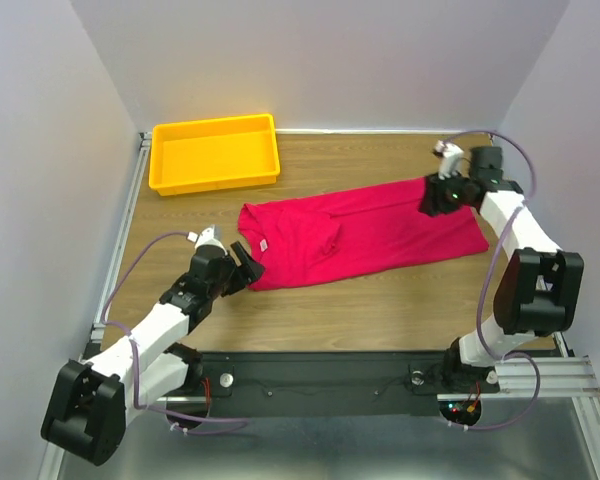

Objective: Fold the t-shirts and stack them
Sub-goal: Fold the tshirt

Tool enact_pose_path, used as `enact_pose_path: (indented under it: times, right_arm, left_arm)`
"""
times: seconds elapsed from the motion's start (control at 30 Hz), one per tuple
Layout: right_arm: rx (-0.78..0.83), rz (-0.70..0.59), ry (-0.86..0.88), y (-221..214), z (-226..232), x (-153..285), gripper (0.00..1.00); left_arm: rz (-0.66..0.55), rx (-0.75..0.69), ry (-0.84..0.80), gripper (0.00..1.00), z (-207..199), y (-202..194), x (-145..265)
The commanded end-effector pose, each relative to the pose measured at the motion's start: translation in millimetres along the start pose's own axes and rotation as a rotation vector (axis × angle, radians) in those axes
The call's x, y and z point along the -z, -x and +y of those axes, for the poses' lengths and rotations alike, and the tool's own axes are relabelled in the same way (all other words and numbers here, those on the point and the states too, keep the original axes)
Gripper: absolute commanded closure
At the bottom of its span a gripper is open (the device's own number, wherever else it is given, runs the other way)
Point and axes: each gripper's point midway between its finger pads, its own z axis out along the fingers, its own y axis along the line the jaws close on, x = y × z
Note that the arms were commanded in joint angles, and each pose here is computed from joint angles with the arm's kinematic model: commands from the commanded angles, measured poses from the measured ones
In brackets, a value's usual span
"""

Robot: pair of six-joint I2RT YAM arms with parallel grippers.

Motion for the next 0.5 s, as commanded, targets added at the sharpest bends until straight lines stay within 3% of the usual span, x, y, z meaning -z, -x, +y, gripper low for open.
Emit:
enact_pose_path:
  times: [0.0,0.23,0.47]
  right_arm:
    - [-0.097,-0.021,-0.143,-22.6,-52.1,35.7,0.49]
    - [-0.299,0.035,-0.32,-80.4,-124.2,66.4,0.47]
    - [-0.367,0.122,-0.376,-123.5,-147.0,67.3,0.4]
  left_arm:
    - [0.038,0.085,0.014,0.21,8.1,-14.5,-2.4]
    - [0.088,0.121,0.107,0.21,24.5,-26.4,-8.7]
    - [0.078,0.118,0.096,0.21,21.1,-22.9,-9.6]
